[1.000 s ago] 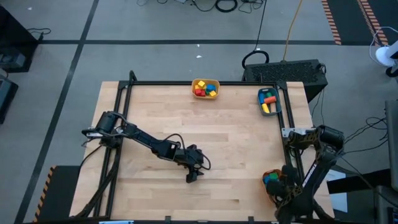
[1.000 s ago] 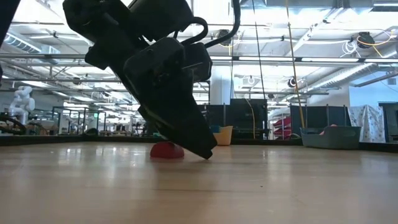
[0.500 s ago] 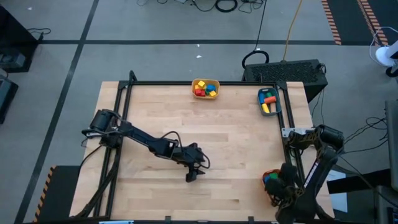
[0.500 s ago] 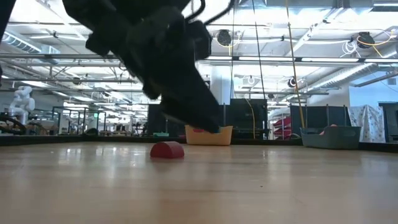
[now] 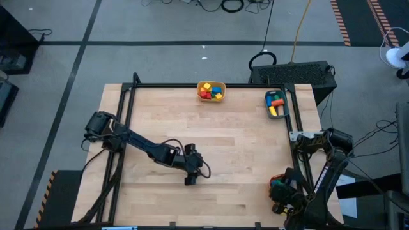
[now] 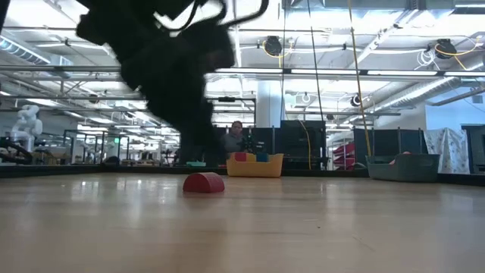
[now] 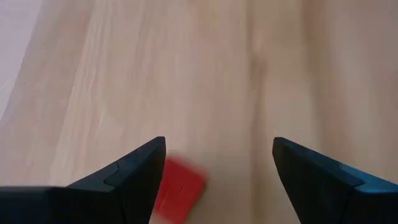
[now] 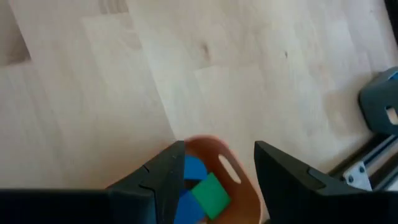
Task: Sort blocks by size
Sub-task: Put the red half circle block into the orange bin
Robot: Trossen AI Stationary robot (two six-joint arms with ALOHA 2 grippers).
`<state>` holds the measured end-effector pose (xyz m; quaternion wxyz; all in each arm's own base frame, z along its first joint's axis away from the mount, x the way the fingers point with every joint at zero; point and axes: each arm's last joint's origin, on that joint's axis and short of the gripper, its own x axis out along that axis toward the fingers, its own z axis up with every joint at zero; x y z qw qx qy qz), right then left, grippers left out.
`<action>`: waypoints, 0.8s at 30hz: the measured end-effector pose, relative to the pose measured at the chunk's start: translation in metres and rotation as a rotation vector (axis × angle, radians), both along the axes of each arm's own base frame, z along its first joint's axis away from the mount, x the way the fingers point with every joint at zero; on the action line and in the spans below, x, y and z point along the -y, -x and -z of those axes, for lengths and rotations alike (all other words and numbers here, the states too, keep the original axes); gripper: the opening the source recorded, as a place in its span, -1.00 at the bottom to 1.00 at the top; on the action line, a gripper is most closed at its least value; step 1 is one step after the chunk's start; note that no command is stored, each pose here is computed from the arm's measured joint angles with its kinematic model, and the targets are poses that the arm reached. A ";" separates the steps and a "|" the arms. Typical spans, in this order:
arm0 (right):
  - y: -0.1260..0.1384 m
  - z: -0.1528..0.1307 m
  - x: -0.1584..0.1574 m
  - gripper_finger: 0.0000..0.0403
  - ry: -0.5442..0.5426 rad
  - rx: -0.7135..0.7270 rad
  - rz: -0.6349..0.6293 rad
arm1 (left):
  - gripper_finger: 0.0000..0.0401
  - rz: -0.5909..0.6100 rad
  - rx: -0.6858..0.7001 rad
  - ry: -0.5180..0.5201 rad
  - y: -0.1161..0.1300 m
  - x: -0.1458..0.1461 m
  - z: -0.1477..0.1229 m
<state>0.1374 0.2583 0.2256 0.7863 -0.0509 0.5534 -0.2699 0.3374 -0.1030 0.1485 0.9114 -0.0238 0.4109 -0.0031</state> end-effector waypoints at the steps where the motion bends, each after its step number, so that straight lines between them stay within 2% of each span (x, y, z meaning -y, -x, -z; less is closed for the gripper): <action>1: -0.001 0.000 0.000 -0.12 0.001 0.011 -0.001 | 0.48 -0.001 -0.030 -0.032 0.003 -0.001 0.003; 4: -0.003 0.000 -0.001 -0.12 -0.011 0.020 0.001 | 0.48 0.040 -0.086 -0.158 0.008 -0.003 0.007; 6: -0.004 0.001 0.000 -0.12 -0.012 0.029 0.003 | 0.48 0.111 -0.134 -0.238 0.012 -0.004 0.009; 8: -0.006 0.001 -0.001 -0.12 -0.015 0.045 -0.003 | 0.48 0.153 -0.165 -0.284 0.013 -0.008 0.011; 11: -0.008 0.001 -0.001 -0.12 -0.023 0.046 -0.013 | 0.48 0.159 -0.176 -0.289 0.011 -0.016 0.011; 18: -0.012 0.002 0.000 -0.12 -0.028 0.038 -0.029 | 0.46 0.147 -0.188 -0.229 0.007 -0.030 0.014; 24: -0.013 0.002 -0.001 -0.12 -0.036 0.042 -0.029 | 0.26 0.146 -0.146 -0.199 0.001 -0.034 0.027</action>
